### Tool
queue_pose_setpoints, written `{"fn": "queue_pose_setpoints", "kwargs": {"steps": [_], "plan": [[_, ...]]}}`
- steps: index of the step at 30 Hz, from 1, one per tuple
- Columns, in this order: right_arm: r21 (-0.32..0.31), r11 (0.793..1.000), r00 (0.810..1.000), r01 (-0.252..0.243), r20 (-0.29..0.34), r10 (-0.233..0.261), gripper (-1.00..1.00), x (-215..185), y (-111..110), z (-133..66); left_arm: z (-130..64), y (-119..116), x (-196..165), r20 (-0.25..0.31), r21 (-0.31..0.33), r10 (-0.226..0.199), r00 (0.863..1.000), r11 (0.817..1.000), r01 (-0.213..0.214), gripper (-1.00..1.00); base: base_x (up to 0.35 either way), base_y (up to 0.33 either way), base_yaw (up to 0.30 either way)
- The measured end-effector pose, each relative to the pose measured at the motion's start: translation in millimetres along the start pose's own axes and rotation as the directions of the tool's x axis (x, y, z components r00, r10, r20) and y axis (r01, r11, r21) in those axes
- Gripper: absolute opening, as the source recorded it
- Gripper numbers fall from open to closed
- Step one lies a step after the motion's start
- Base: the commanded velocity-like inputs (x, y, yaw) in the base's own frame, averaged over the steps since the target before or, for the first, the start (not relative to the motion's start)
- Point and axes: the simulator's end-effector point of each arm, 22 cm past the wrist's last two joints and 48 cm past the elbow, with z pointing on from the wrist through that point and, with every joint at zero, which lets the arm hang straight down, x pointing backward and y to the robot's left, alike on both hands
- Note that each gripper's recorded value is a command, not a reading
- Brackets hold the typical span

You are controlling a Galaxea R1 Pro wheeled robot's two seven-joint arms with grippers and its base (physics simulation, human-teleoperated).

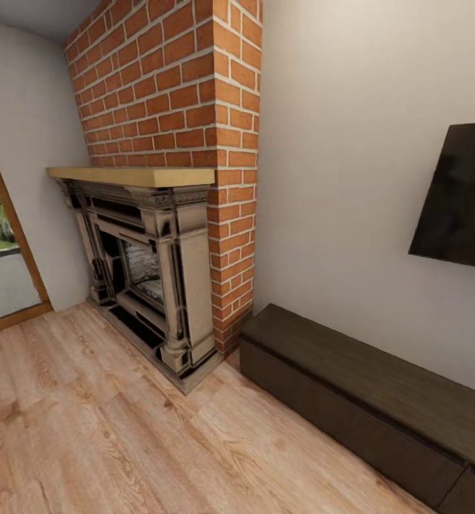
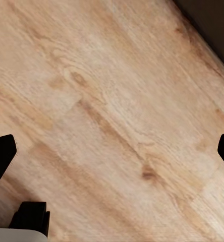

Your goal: Turn on the radio receiver that's on the table in the living room.

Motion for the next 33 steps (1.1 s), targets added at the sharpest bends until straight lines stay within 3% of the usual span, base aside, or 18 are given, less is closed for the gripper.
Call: {"fn": "queue_pose_setpoints", "kwargs": {"steps": [33], "plan": [[-0.001, 1.000, 1.000, 0.002, -0.004, -0.002, 1.00, 1.9, 0.6, 0.0, 0.0, -0.2, -0.4, 0.006, -0.001, 0.002, 1.000, 1.000, -0.002, 1.00, 0.000, 0.000, 0.296]]}}
